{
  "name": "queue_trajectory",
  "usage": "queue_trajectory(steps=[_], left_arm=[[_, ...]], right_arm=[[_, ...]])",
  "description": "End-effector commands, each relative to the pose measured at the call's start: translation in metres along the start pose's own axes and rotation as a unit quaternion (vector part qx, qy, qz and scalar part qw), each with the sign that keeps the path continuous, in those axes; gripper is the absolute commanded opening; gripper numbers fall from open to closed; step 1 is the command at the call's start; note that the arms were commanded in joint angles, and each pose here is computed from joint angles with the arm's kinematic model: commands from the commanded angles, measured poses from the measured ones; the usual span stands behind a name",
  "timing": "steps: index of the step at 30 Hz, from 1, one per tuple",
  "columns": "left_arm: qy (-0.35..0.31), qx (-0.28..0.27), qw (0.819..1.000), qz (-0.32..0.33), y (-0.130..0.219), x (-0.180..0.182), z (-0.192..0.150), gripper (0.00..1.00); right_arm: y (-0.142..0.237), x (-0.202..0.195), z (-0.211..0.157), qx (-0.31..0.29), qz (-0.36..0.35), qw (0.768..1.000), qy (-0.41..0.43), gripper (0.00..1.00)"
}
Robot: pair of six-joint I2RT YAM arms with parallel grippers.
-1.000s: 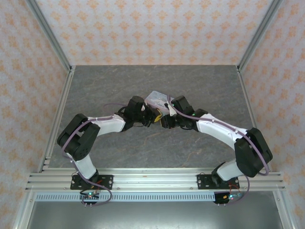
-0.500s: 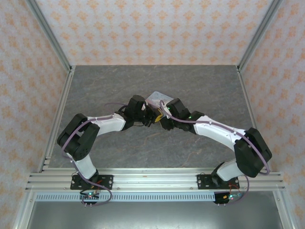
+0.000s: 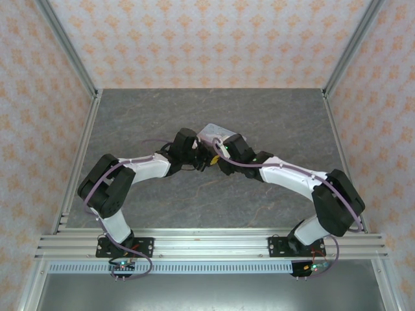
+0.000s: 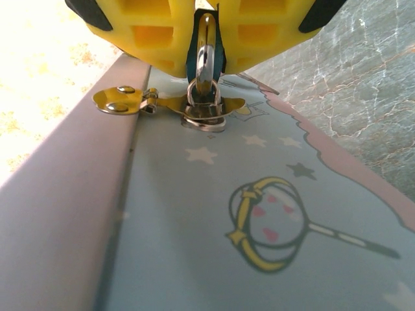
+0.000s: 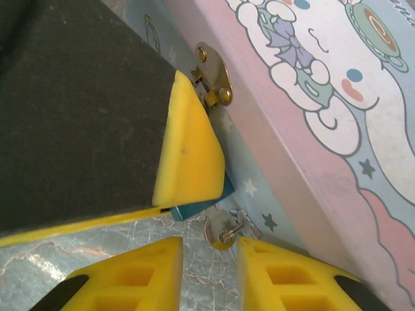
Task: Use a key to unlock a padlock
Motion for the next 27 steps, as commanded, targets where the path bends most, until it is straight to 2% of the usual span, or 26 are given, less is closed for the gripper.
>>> queue_trajectory(steps=[1,6,13,17,18,21,24,27], left_arm=[[-0.007,0.022,0.999,-0.026,0.005,-0.020,-0.010,0.00],[-0.005,0.023,0.999,-0.024,0.005,-0.018,-0.010,0.00],[-0.004,0.020,1.000,-0.020,0.005,-0.013,-0.009,0.00],[-0.002,0.017,1.000,-0.018,0.005,-0.010,-0.007,0.00],[-0.002,0.017,1.000,-0.018,0.004,-0.010,-0.007,0.00],[-0.004,0.010,1.000,-0.011,0.003,-0.006,-0.005,0.00],[-0.014,0.000,1.000,0.003,0.002,0.000,-0.001,0.00],[-0.022,-0.011,0.999,0.020,0.000,0.010,0.004,0.02]], right_arm=[[-0.006,-0.006,0.009,-0.017,-0.026,1.000,0.001,0.26],[-0.012,-0.007,0.010,-0.026,-0.030,0.999,-0.017,0.19],[-0.012,-0.005,0.013,-0.027,-0.019,0.999,-0.027,0.01],[-0.012,-0.002,0.014,-0.028,-0.005,0.999,-0.034,0.00],[-0.011,-0.001,0.014,-0.028,-0.002,0.999,-0.035,0.06],[-0.006,0.001,0.010,-0.028,0.008,0.998,-0.047,0.36],[0.004,0.004,0.003,-0.028,0.021,0.997,-0.070,0.46],[0.012,0.008,-0.008,-0.035,0.037,0.993,-0.108,0.51]])
Point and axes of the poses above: each hand's point on the last joint's axis, 136 mm out from that joint toward the fingers, its own y axis back along the fingers, its own x axis along the line the jaws close on, z = x × y, the point moved 6 cm from there along y, back along the fingers, and after that the axes turned 14 degrees about y, right-handed, at the moved point
